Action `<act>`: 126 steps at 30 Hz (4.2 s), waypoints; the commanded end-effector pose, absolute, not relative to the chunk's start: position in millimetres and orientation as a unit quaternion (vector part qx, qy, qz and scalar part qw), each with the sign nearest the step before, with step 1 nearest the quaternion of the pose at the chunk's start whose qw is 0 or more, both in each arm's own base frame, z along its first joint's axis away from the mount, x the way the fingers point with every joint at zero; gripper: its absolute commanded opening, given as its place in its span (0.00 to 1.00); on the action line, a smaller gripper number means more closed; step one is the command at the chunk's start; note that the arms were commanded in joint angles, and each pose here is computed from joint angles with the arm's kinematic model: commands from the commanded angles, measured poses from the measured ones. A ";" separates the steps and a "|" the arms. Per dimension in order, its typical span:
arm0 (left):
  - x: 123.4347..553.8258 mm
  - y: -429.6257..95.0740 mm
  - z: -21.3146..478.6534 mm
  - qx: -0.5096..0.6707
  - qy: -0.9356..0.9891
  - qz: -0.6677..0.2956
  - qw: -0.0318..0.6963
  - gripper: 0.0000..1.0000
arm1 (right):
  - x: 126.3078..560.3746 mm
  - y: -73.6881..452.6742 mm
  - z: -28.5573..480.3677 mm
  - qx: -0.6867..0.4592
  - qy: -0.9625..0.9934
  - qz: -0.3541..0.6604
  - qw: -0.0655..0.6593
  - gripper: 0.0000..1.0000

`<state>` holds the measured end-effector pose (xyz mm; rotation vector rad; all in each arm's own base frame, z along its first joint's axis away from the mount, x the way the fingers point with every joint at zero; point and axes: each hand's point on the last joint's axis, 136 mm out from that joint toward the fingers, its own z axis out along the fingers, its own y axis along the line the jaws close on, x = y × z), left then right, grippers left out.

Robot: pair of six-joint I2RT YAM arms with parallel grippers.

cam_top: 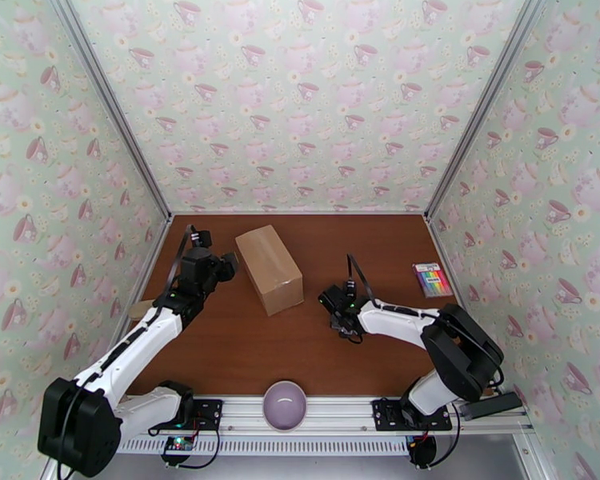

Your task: Unpack the express box

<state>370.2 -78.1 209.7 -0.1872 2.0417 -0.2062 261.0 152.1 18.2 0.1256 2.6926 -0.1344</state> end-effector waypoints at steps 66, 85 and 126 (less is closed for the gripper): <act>372.4 -348.8 320.9 0.156 0.770 -0.487 0.381 0.62 | 319.2 243.6 287.3 -0.153 0.892 0.120 0.409 0.23; 386.9 -370.0 308.4 0.153 0.768 -0.506 0.362 0.53 | 322.1 250.3 291.0 -0.154 0.887 0.134 0.414 0.22; 395.5 -381.4 306.1 0.117 0.770 -0.535 0.326 0.00 | 326.5 247.8 283.0 -0.140 0.885 0.129 0.425 0.70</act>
